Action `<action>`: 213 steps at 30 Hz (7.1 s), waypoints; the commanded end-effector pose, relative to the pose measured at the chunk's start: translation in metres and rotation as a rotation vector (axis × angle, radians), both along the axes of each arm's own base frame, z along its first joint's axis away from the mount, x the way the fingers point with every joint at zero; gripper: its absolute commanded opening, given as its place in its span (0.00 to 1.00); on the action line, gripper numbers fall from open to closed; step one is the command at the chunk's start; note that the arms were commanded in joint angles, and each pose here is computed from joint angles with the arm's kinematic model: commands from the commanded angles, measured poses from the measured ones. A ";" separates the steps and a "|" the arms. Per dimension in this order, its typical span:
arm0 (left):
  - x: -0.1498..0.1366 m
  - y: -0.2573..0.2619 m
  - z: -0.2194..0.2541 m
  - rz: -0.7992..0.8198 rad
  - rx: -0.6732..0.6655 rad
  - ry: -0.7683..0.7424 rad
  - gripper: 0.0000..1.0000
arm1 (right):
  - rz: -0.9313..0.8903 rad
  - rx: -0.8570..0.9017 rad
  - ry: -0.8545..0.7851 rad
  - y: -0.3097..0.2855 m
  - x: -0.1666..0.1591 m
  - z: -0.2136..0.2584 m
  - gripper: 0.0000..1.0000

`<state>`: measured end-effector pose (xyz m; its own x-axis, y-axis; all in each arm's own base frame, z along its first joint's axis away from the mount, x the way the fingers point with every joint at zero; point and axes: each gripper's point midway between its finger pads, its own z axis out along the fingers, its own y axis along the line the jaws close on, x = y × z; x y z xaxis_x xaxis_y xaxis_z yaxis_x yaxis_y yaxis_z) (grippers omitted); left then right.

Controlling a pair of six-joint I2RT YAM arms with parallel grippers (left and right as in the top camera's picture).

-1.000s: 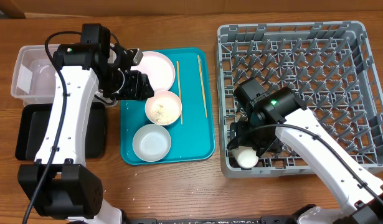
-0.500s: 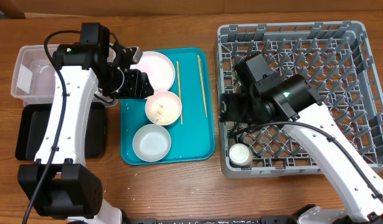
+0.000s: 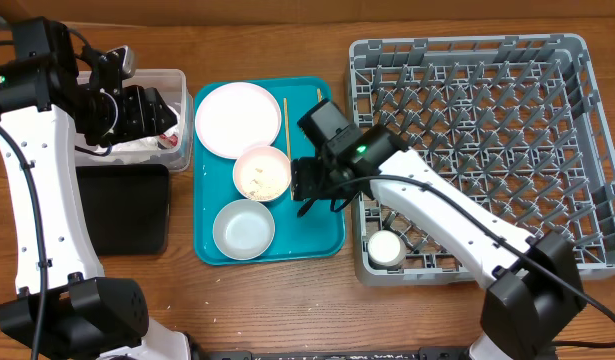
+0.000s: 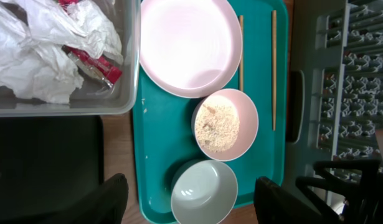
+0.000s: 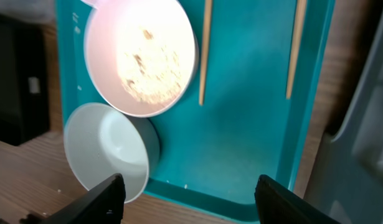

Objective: Sort waste into correct bins and load items into the dishwasher

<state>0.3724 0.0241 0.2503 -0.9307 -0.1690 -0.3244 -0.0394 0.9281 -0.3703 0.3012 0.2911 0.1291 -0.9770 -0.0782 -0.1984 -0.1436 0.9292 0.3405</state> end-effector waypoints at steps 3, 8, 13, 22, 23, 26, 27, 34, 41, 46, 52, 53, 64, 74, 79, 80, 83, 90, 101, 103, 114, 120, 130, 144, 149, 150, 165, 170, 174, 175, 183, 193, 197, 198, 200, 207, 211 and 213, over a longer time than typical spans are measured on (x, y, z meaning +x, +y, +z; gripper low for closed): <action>-0.007 -0.005 0.003 -0.005 0.002 0.015 0.63 | 0.023 0.009 -0.001 0.009 -0.011 0.006 0.69; -0.014 -0.045 -0.013 -0.111 -0.016 0.069 0.62 | -0.071 0.006 0.001 -0.026 0.008 0.030 0.72; -0.019 -0.107 -0.043 -0.282 0.007 0.092 0.61 | -0.208 0.030 -0.065 -0.092 0.031 0.086 0.77; -0.030 -0.192 -0.134 -0.397 0.216 0.149 0.56 | -0.395 -0.001 -0.090 -0.192 0.029 0.119 0.80; -0.031 -0.194 -0.144 -0.398 0.249 0.166 0.54 | -0.389 -0.007 -0.085 -0.193 0.028 0.118 0.80; -0.035 -0.199 -0.171 -0.414 0.316 0.221 0.51 | -0.367 -0.018 -0.082 -0.194 0.026 0.116 0.81; -0.037 -0.200 -0.187 -0.422 0.339 0.258 0.49 | -0.359 -0.020 -0.082 -0.193 0.025 0.116 0.81; -0.042 -0.198 -0.220 -0.411 0.358 0.350 0.41 | -0.359 -0.020 -0.083 -0.193 0.025 0.116 0.81; -0.037 -0.200 -0.219 -0.409 0.354 0.333 0.14 | -0.359 -0.019 -0.084 -0.193 0.026 0.116 0.81; -0.035 -0.201 -0.218 -0.408 0.352 0.327 0.04 | -0.359 -0.020 -0.084 -0.193 0.025 0.116 0.81; -0.027 -0.205 -0.193 -0.411 0.349 0.311 0.04 | -0.356 -0.020 -0.085 -0.193 0.025 0.116 0.81; -0.025 -0.206 -0.186 -0.415 0.348 0.305 0.04 | -0.356 -0.020 -0.084 -0.193 0.025 0.116 0.81; -0.005 -0.183 -0.072 -0.360 0.326 0.244 0.04 | -0.355 -0.024 -0.076 -0.194 0.023 0.115 0.82; -0.029 -0.082 0.022 -0.159 0.211 0.126 0.04 | -0.352 -0.025 -0.077 -0.194 0.024 0.115 0.83; -0.052 -0.046 0.034 -0.092 0.142 0.098 0.04 | -0.352 -0.023 -0.080 -0.193 0.025 0.115 0.83; -0.057 -0.041 0.031 -0.090 0.123 0.105 0.04 | -0.352 -0.023 -0.082 -0.193 0.025 0.115 0.83; -0.066 -0.031 0.014 -0.097 0.032 0.125 0.04 | -0.353 -0.020 -0.088 -0.193 0.027 0.116 0.83; -0.066 -0.020 -0.027 -0.102 -0.329 0.040 0.04 | -0.352 -0.020 -0.089 -0.193 0.027 0.116 0.83; -0.083 0.054 -0.078 0.210 -0.662 -0.167 0.04 | -0.352 -0.021 -0.087 -0.193 0.026 0.116 0.83; -0.084 0.065 -0.084 0.268 -0.722 -0.215 0.04 | -0.352 -0.021 -0.087 -0.193 0.026 0.116 0.83; -0.077 0.107 -0.087 0.441 -1.023 -0.428 0.04 | -0.352 -0.025 -0.077 -0.193 0.024 0.115 0.83; -0.074 0.111 -0.082 0.493 -1.131 -0.419 0.04 | -0.352 -0.026 -0.074 -0.194 0.023 0.114 0.83; -0.075 0.118 -0.082 0.530 -1.158 -0.399 0.04 | -0.352 -0.028 -0.071 -0.194 0.023 0.114 0.83; -0.078 0.125 -0.081 0.563 -1.173 -0.394 0.04 | -0.351 -0.029 -0.067 -0.194 0.022 0.114 0.83; -0.078 0.109 -0.082 0.506 -1.076 -0.354 0.04 | -0.348 -0.030 -0.069 -0.194 0.022 0.114 0.83; -0.077 0.106 -0.077 0.488 -1.070 -0.361 0.04 | -0.348 -0.029 -0.070 -0.194 0.022 0.114 0.83; -0.007 -0.081 -0.017 -0.197 -0.248 -0.214 0.04 | -0.348 -0.027 -0.074 -0.194 0.023 0.114 0.83; 0.007 -0.116 -0.075 -0.249 0.292 -0.125 0.04 | -0.348 -0.028 -0.072 -0.194 0.022 0.114 0.84; 0.005 -0.140 -0.113 -0.334 0.455 -0.055 0.04 | -0.348 -0.029 -0.070 -0.194 0.022 0.114 0.83; 0.003 -0.146 -0.124 -0.359 0.467 -0.030 0.04 | -0.348 -0.029 -0.070 -0.194 0.022 0.114 0.83; -0.018 -0.164 -0.177 -0.427 0.444 0.151 0.04 | -0.348 -0.029 -0.071 -0.194 0.022 0.114 0.83; -0.035 -0.169 -0.171 -0.451 0.375 0.222 0.47 | -0.349 -0.025 -0.078 -0.193 0.024 0.115 0.83; -0.022 -0.156 -0.137 -0.394 0.364 0.215 0.51 | -0.320 0.010 -0.087 -0.181 0.026 0.117 0.83; -0.016 -0.151 -0.123 -0.366 0.358 0.207 0.52 | -0.303 0.027 -0.091 -0.174 0.027 0.118 0.83; -0.008 -0.139 -0.097 -0.318 0.343 0.185 0.53 | -0.276 0.049 -0.100 -0.160 0.029 0.118 0.82; 0.012 -0.066 0.003 -0.112 0.313 0.038 0.65 | -0.147 0.095 -0.104 -0.073 0.031 0.100 0.77; 0.009 -0.033 0.025 -0.059 0.327 0.002 0.75 | -0.130 0.052 -0.096 -0.036 0.032 0.074 0.77; 0.005 -0.020 0.028 -0.026 0.327 0.006 0.75 | -0.115 0.038 -0.082 -0.020 0.032 0.058 0.76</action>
